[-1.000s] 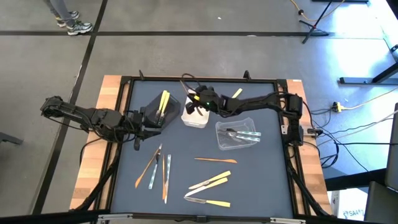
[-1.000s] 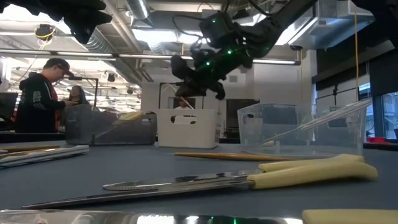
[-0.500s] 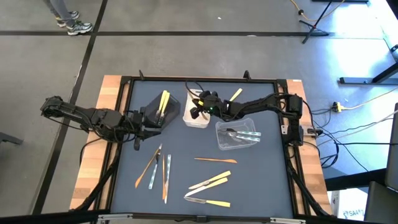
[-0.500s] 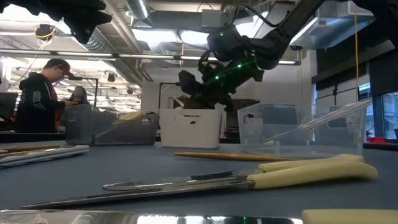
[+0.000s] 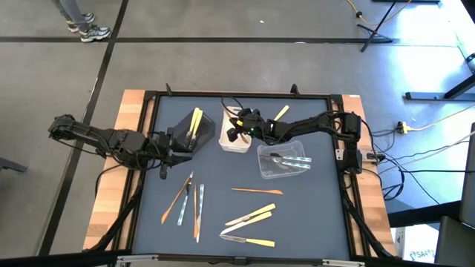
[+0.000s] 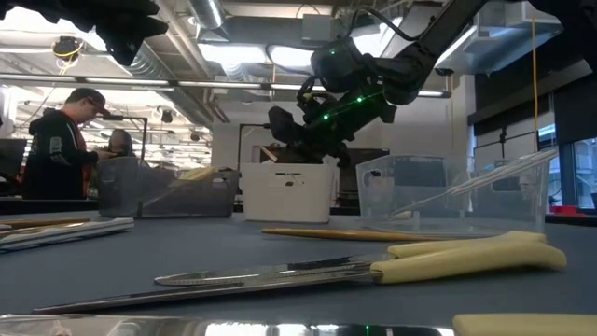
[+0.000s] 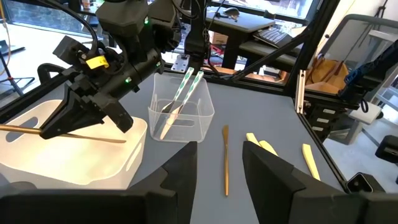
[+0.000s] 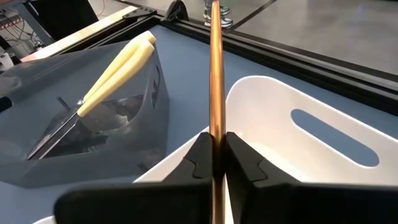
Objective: Sort silverware by color (type)
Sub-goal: Put the middle left gold knife into the white bin, then put the left gold knife into the white bin
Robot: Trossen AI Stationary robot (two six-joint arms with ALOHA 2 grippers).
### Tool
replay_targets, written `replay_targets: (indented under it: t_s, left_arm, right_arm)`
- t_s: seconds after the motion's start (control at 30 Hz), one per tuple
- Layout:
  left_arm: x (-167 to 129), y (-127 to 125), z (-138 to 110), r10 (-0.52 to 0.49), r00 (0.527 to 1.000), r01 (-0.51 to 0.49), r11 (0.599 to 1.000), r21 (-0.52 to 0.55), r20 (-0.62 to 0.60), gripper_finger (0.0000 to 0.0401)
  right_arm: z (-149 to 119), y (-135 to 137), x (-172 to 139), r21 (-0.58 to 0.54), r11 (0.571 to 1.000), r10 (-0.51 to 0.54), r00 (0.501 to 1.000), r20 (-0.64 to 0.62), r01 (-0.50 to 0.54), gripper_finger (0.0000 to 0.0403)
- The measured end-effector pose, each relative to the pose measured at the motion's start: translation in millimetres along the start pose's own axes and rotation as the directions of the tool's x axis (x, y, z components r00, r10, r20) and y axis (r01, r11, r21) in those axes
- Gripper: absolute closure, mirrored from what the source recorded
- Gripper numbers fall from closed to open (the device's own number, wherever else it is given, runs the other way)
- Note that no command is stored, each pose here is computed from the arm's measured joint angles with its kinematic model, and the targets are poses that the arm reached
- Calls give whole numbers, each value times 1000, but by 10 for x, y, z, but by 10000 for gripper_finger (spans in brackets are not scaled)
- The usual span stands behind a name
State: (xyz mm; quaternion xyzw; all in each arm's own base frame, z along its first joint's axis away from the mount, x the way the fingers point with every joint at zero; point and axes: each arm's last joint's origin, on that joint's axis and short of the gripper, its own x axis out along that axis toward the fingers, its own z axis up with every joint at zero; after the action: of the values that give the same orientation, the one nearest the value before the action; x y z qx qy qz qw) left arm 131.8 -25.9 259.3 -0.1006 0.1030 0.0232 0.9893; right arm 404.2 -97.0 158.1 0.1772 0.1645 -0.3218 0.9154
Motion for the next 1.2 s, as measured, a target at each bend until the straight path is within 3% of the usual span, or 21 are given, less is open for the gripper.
replay_targets:
  t_s: [0.57, 0.83, 1.2]
  left_arm:
    - [0, 0, 1, 0, 1000, 0, 1000, 0, 0, 278]
    - [0, -1, 1, 0, 1000, 0, 1000, -4, 0, 278]
    - [-1, -10, -2, -34, 999, 32, 978, -209, -9, 278]
  right_arm:
    - [-2, -1, 0, -1, 1000, -1, 1000, -2, 1, 323]
    - [-2, -1, 0, -2, 1000, -1, 1000, -3, 1, 319]
    - [-5, -2, 0, -3, 1000, -2, 1000, -6, 2, 319]
